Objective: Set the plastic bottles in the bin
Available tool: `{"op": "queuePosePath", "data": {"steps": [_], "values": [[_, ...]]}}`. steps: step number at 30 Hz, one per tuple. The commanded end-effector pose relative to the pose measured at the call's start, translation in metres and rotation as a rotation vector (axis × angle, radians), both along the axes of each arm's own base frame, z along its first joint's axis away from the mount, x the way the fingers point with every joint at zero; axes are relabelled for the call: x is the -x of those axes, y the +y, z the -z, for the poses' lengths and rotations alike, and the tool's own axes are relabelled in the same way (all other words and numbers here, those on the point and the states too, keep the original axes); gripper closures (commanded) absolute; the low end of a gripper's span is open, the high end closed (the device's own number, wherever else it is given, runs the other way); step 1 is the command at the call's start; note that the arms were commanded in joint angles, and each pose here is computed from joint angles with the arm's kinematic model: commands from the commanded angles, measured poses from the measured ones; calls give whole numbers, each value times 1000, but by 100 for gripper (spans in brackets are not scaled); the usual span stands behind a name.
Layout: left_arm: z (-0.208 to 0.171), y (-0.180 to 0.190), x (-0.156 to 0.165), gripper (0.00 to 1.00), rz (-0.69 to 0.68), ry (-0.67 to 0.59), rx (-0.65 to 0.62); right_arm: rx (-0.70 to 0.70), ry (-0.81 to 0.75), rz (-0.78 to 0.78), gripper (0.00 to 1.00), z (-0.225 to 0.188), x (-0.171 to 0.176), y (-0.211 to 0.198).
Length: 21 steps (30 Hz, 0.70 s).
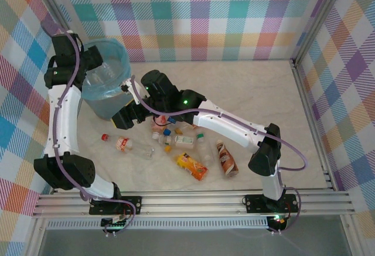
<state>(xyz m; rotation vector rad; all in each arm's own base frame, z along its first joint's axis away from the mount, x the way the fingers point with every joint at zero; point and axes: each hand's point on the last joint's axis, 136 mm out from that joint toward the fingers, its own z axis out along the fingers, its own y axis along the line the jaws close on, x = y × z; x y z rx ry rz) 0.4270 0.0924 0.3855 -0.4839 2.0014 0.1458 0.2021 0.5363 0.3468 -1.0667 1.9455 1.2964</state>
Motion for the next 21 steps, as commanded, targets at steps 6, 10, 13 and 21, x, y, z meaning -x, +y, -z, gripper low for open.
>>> {"op": "queuePosePath", "data": {"steps": [6, 10, 13, 21], "values": [[-66, -27, 39, 14, 68, -159, 22, -21, -79, 23, 15, -36, 4, -23], [-79, -56, 55, 15, 140, -184, 5, 20, -102, 59, 15, -30, 1, -38], [-83, -85, 65, 15, 219, -189, -14, 68, -122, 88, 14, -21, 0, -53], [-56, -174, 92, 16, 455, -120, -67, 216, -102, 196, 15, 27, 4, -105]]}}
